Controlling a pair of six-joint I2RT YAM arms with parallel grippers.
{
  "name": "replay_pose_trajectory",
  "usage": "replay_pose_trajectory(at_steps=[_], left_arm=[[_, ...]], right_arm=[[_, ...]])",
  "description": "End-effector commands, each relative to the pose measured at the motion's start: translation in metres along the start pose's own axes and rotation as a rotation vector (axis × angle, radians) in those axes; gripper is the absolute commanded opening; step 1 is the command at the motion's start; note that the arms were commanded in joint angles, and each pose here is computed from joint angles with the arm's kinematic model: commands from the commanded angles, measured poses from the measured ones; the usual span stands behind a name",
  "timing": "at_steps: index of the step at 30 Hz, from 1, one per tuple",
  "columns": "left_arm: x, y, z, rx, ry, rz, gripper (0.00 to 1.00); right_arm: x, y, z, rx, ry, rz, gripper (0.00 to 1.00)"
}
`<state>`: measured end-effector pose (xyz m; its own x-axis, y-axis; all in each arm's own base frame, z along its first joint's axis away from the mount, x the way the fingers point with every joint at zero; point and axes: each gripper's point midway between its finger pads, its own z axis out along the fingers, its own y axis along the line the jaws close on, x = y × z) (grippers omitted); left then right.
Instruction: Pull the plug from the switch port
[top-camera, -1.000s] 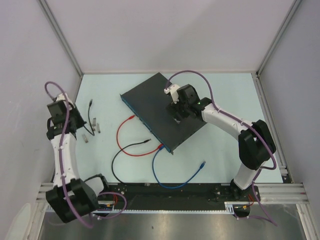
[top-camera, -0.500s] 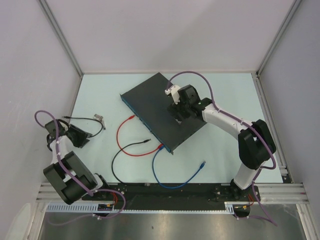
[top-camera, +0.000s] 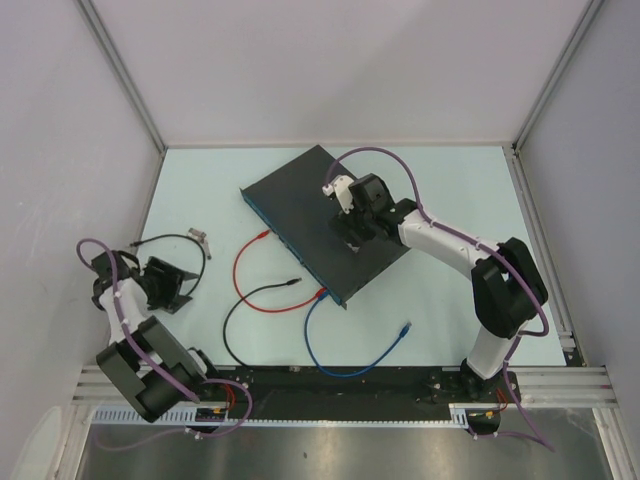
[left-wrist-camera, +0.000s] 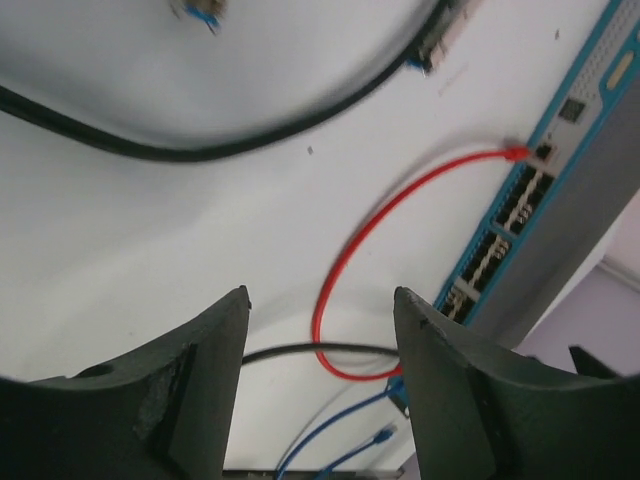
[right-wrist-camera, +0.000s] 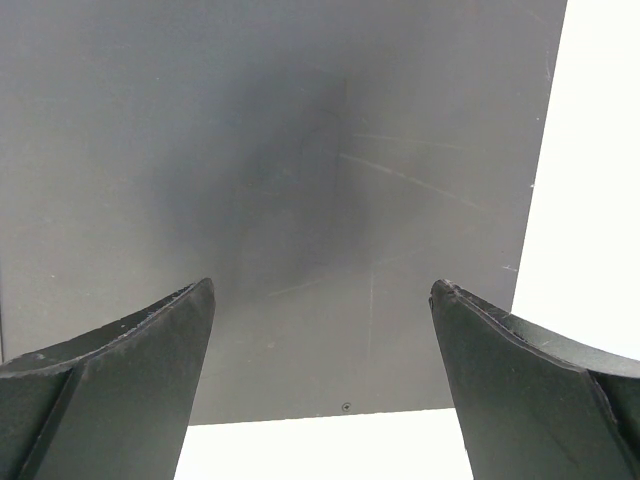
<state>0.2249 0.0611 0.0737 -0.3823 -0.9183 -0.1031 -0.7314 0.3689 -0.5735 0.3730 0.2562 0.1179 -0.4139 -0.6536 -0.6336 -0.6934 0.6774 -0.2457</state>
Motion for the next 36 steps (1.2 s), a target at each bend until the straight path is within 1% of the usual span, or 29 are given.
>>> replay_pose_trajectory(at_steps=[1, 2, 3, 4, 5, 6, 7, 8, 9, 10, 11, 12, 13, 14, 15, 16, 17, 18, 19, 21, 22, 25, 29, 31, 32, 35, 36], left_arm=[[0.052, -0.025, -0.009, 0.098, 0.143, 0.09, 0.66], [0.058, -0.037, -0.01, 0.143, 0.147, 0.148, 0.66], [0.072, -0.049, -0.01, 0.177, 0.175, 0.233, 0.66], [0.072, -0.068, -0.01, 0.252, 0.159, 0.304, 0.68], [0.079, -0.079, -0.008, 0.299, 0.182, 0.351, 0.69], [0.093, -0.092, -0.008, 0.348, 0.226, 0.434, 0.69], [0.097, -0.11, -0.013, 0.427, 0.236, 0.552, 0.67], [0.099, -0.118, -0.013, 0.453, 0.237, 0.643, 0.66], [0.111, -0.123, -0.009, 0.455, 0.272, 0.755, 0.66], [0.108, -0.138, -0.013, 0.495, 0.242, 0.931, 0.66], [0.118, -0.135, -0.015, 0.497, 0.302, 1.001, 0.65], [0.131, -0.134, -0.008, 0.485, 0.372, 1.089, 0.65], [0.128, -0.143, -0.01, 0.506, 0.355, 1.248, 0.64], [0.125, -0.14, -0.007, 0.47, 0.355, 1.291, 0.64], [0.138, -0.133, -0.007, 0.466, 0.413, 1.335, 0.64], [0.137, -0.132, -0.003, 0.469, 0.432, 1.411, 0.64], [0.137, -0.126, 0.001, 0.443, 0.445, 1.458, 0.64], [0.143, -0.115, 0.003, 0.432, 0.49, 1.56, 0.64], [0.146, -0.104, 0.009, 0.4, 0.528, 1.604, 0.64], [0.144, -0.09, 0.018, 0.327, 0.54, 1.713, 0.63], [0.146, -0.082, 0.022, 0.312, 0.554, 1.723, 0.63], [0.144, -0.076, 0.032, 0.279, 0.533, 1.75, 0.63], [0.148, -0.07, 0.043, 0.274, 0.552, 1.742, 0.63], [0.151, -0.067, 0.047, 0.273, 0.571, 1.738, 0.61], [0.153, -0.064, 0.047, 0.272, 0.588, 1.735, 0.59], [0.159, -0.058, 0.052, 0.278, 0.643, 1.715, 0.5], [0.161, -0.056, 0.054, 0.277, 0.657, 1.704, 0.42]], right_arm=[[-0.009, -0.009, -0.004, 0.029, -0.036, -0.003, 0.95], [-0.011, -0.01, -0.006, 0.03, -0.042, -0.003, 0.95], [-0.011, -0.011, -0.006, 0.032, -0.043, -0.002, 0.95], [-0.012, -0.011, -0.007, 0.034, -0.046, -0.003, 0.95], [-0.01, -0.012, -0.008, 0.033, -0.041, -0.001, 0.95], [-0.011, -0.013, -0.008, 0.033, -0.046, 0.0, 0.95], [-0.011, -0.014, -0.009, 0.033, -0.045, 0.004, 0.95], [-0.01, -0.013, -0.009, 0.031, -0.043, 0.005, 0.95], [-0.011, -0.014, -0.01, 0.03, -0.044, 0.008, 0.95], [-0.01, -0.014, -0.01, 0.03, -0.043, 0.006, 0.95], [-0.01, -0.015, -0.01, 0.031, -0.043, 0.005, 0.95], [-0.009, -0.016, -0.01, 0.032, -0.04, 0.006, 0.95], [-0.01, -0.016, -0.012, 0.032, -0.044, 0.006, 0.95], [-0.011, -0.017, -0.013, 0.033, -0.047, 0.005, 0.95], [-0.011, -0.018, -0.013, 0.035, -0.049, 0.005, 0.95], [-0.012, -0.019, -0.014, 0.034, -0.052, 0.007, 0.95], [-0.011, -0.019, -0.015, 0.034, -0.051, 0.008, 0.95], [-0.012, -0.019, -0.015, 0.029, -0.053, 0.009, 0.95], [-0.011, -0.021, -0.015, 0.031, -0.051, 0.015, 0.95], [-0.009, -0.022, -0.015, 0.029, -0.048, 0.019, 0.95], [-0.008, -0.022, -0.015, 0.027, -0.045, 0.023, 0.95], [-0.006, -0.021, -0.014, 0.02, -0.044, 0.027, 0.95], [-0.002, -0.018, -0.012, 0.004, -0.038, 0.033, 0.95], [-0.002, -0.016, -0.012, 0.0, -0.036, 0.031, 0.95], [-0.002, -0.016, -0.012, 0.0, -0.037, 0.032, 0.95], [-0.002, -0.016, -0.011, 0.0, -0.039, 0.03, 0.95], [-0.002, -0.017, -0.01, 0.0, -0.037, 0.031, 0.95]])
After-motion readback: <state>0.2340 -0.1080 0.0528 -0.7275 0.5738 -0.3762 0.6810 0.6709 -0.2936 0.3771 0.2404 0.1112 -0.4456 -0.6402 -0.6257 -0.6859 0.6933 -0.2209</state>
